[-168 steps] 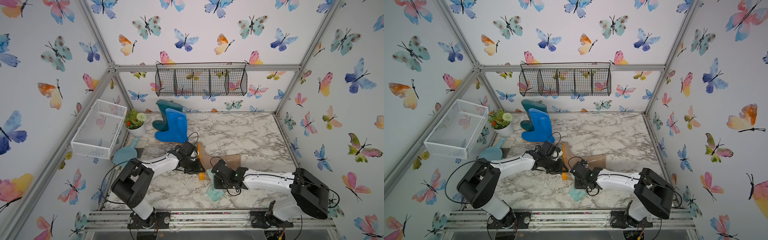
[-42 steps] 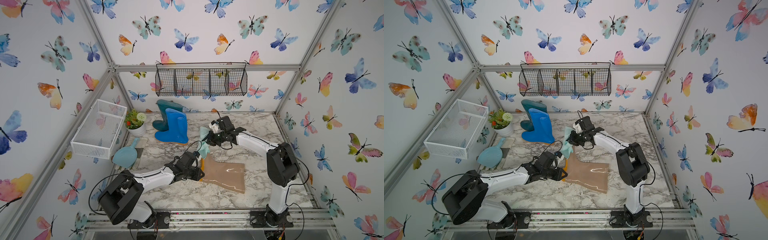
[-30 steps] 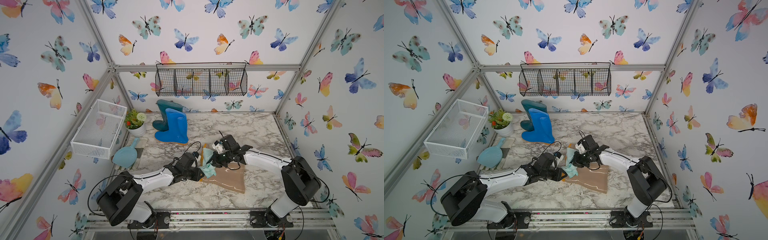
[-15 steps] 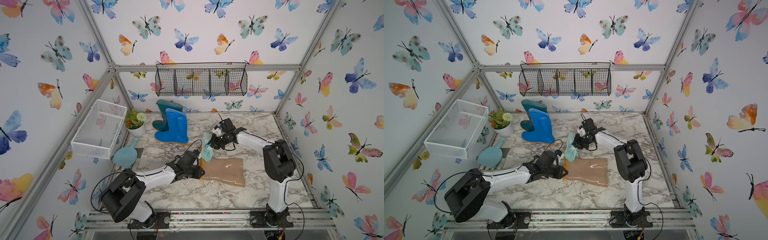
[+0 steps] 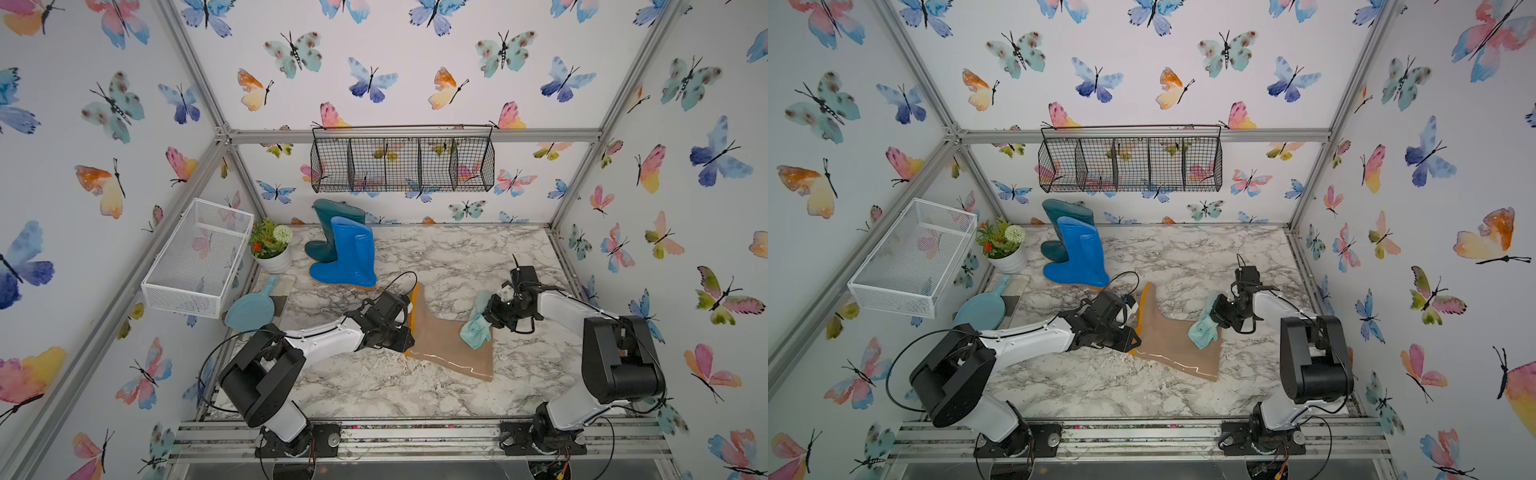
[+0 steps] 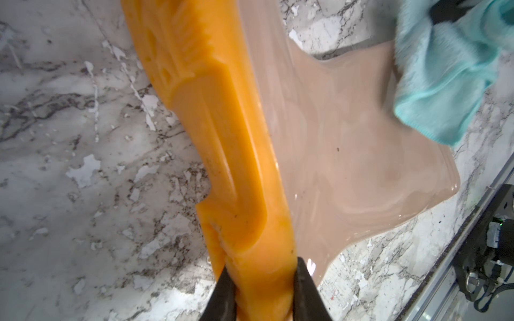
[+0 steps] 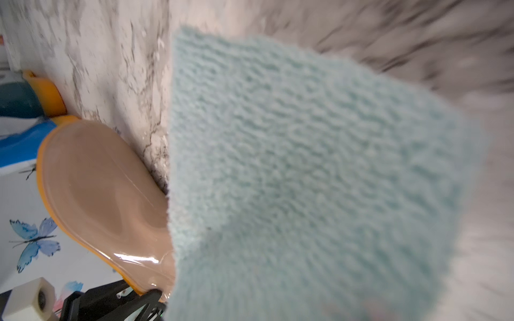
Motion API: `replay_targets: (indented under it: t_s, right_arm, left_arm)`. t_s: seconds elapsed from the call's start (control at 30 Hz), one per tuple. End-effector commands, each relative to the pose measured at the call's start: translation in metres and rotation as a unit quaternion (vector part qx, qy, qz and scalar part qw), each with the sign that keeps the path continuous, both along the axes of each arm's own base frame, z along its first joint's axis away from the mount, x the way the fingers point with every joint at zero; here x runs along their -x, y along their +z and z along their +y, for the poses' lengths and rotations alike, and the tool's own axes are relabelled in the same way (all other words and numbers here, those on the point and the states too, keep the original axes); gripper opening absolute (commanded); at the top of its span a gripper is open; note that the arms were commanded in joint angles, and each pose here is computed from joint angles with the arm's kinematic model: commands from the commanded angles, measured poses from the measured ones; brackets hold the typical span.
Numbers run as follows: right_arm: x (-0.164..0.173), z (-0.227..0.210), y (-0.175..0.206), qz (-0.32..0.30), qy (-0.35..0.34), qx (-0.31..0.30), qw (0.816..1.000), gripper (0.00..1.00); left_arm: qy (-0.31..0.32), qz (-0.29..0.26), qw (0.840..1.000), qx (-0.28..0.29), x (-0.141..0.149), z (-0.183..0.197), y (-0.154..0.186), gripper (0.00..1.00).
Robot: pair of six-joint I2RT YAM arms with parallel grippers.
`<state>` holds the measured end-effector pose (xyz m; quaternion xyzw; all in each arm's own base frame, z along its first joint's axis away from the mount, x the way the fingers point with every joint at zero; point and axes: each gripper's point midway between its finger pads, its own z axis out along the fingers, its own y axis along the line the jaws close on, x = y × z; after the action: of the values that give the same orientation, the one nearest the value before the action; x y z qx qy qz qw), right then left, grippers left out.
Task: Wipe the rubber boots with a cloth
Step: Wipe the dirt off the rubber boot, then adjust the rubber boot at the center of the board.
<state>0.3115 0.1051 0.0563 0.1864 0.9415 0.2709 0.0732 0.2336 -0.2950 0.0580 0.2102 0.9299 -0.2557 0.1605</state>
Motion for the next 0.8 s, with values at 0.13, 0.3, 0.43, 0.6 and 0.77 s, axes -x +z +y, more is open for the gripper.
replay_targets:
  t_s: [0.13, 0.3, 0.43, 0.6, 0.77]
  right_arm:
    - [-0.016, -0.048, 0.063, -0.077, -0.026, 0.106, 0.991, 0.01]
    - [-0.025, -0.097, 0.099, -0.130, -0.098, 0.170, 0.972, 0.01]
    - [-0.022, -0.131, 0.103, -0.131, -0.150, 0.185, 0.962, 0.01]
    - [-0.009, -0.137, 0.079, -0.102, -0.161, 0.180, 0.965, 0.01]
    - [0.008, -0.127, 0.052, -0.071, -0.159, 0.148, 0.973, 0.01]
  left_arm:
    - [-0.031, -0.096, 0.993, -0.066, -0.010, 0.007, 0.045, 0.55]
    - [-0.084, -0.217, 0.969, -0.088, 0.007, -0.021, 0.089, 0.70]
    - [-0.168, -0.280, 0.939, -0.105, 0.039, -0.069, 0.083, 0.73]
    - [-0.278, -0.286, 0.904, -0.153, 0.071, -0.134, 0.048, 0.73]
    - [-0.338, -0.306, 0.865, -0.208, 0.086, -0.170, 0.012, 0.72]
